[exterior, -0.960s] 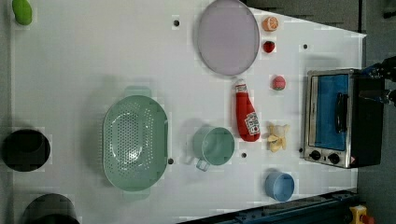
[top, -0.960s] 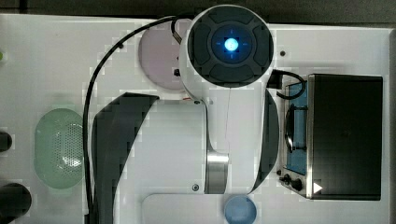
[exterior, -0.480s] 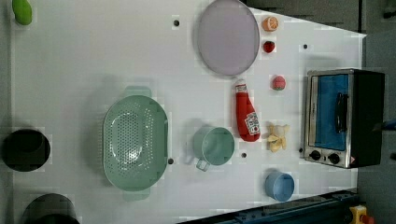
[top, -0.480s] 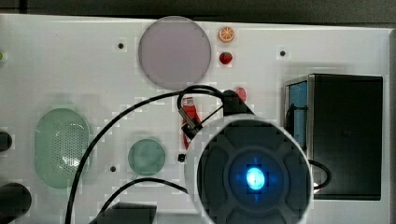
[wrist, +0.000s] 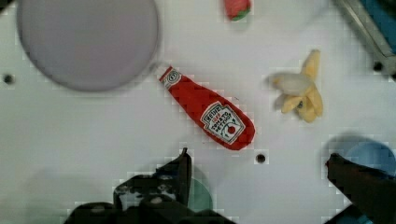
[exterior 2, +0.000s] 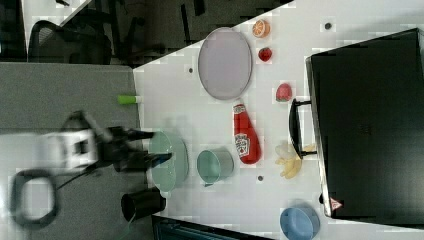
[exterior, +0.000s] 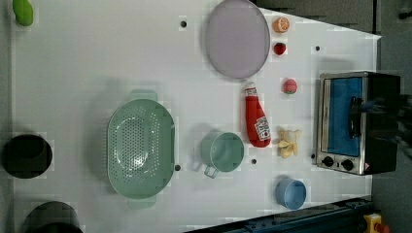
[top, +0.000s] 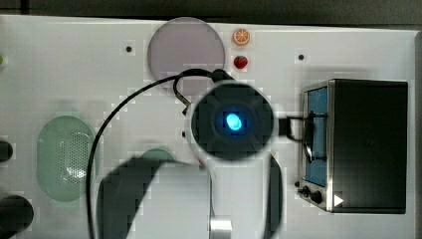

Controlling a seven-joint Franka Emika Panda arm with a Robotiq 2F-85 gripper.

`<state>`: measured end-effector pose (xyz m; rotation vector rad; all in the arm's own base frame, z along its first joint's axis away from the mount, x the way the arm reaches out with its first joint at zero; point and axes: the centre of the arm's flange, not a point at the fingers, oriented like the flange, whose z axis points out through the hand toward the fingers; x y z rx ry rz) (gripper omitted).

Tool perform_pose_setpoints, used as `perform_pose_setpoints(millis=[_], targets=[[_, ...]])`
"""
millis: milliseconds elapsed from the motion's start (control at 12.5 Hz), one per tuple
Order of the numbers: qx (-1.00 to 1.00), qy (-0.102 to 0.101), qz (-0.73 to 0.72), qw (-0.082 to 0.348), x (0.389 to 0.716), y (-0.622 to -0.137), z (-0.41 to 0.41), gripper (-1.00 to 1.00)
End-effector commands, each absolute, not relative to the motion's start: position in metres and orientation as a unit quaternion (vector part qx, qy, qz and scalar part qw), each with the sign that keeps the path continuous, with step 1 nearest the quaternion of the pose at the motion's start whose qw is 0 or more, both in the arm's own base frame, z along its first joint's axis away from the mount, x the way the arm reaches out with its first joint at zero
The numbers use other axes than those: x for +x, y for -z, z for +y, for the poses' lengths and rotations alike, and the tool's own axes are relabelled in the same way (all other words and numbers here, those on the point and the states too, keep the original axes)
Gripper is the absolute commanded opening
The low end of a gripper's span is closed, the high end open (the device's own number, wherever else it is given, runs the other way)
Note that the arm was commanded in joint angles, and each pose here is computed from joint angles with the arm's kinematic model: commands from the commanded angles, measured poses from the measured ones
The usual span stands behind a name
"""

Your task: Pick Ketchup from the table and place it in strainer.

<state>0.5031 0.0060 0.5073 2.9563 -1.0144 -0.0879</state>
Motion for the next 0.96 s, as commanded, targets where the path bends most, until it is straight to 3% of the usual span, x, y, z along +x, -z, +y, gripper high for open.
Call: perform_pose_setpoints(millis=[80,560,960], targets=[[0.977,0.072,-0.203,0.008,0.507,-0.420,0.014,1.00],[0.997,0.075,0.003,-0.016,0.510,-0.306,0.019,1.00],[0.994,0.063,0.083,-0.023,0.511,-0.238,0.021,1.00]])
